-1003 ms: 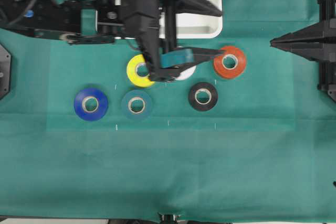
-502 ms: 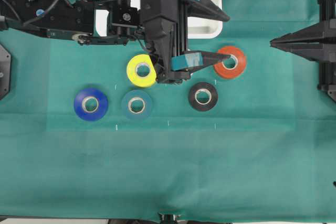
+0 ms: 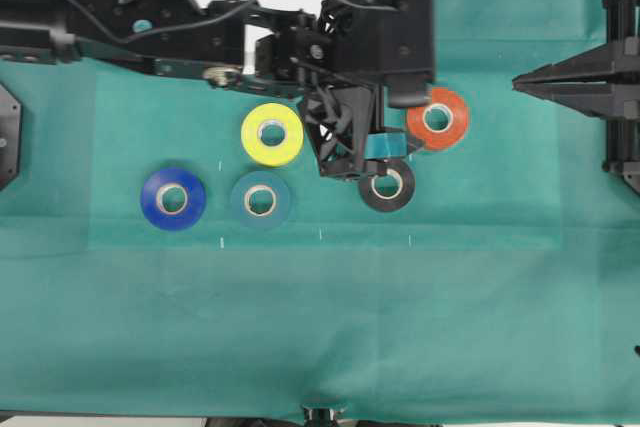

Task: Pick up the tape from a random location and place it into the white case.
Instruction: 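Move the open left gripper over the black tape roll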

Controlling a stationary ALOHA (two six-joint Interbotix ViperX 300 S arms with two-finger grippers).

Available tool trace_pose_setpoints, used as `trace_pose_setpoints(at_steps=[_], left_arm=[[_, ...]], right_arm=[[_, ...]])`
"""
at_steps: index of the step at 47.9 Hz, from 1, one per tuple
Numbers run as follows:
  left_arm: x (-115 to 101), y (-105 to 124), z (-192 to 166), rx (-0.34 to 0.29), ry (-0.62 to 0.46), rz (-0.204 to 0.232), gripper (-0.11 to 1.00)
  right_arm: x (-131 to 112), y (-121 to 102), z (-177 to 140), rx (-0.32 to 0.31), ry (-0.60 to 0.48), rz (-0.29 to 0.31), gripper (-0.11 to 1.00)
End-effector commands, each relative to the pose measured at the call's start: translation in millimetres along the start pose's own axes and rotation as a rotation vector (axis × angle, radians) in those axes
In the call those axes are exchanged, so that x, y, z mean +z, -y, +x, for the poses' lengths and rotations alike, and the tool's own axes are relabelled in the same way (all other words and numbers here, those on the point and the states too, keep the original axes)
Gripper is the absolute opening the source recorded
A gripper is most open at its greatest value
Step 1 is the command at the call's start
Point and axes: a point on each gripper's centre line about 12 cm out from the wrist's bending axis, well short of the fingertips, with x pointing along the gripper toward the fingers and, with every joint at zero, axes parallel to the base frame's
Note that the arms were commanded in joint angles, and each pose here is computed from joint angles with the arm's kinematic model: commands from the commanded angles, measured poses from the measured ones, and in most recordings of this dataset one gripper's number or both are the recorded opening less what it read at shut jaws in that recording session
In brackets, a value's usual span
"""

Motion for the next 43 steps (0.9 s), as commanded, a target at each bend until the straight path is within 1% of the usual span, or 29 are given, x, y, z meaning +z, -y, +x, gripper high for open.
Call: trace_pose_setpoints(at_steps=[1, 6, 15, 21, 39, 43], left_arm=[[15.9, 0.0, -12.6, 0.0, -0.021, -0.001, 0.98], [17.0, -0.1, -10.0, 0.0, -0.083, 0.001, 0.98], [21.3, -0.4, -9.0, 0.002, -0.133, 0.005, 0.98], [21.7, -0.4, -8.8, 0.001, -0.138, 0.017, 0.98], [20.0, -0.4, -6.8, 0.0, -0.144, 0.02, 0.98], [20.0, 0.2, -6.8, -0.001, -0.144, 0.035, 0.98]], right_arm=[[7.7, 0.1, 2.5, 0.0, 0.017, 0.003, 0.0], [6.7, 0.1, 3.3, 0.0, 0.012, 0.002, 0.0], [5.1, 0.1, 4.0, 0.0, 0.006, 0.003, 0.0], [4.5, 0.1, 4.5, 0.0, 0.003, 0.006, 0.0], [4.3, 0.1, 4.5, 0.0, 0.002, 0.005, 0.0], [4.6, 0.1, 4.6, 0.0, 0.0, 0.005, 0.0]])
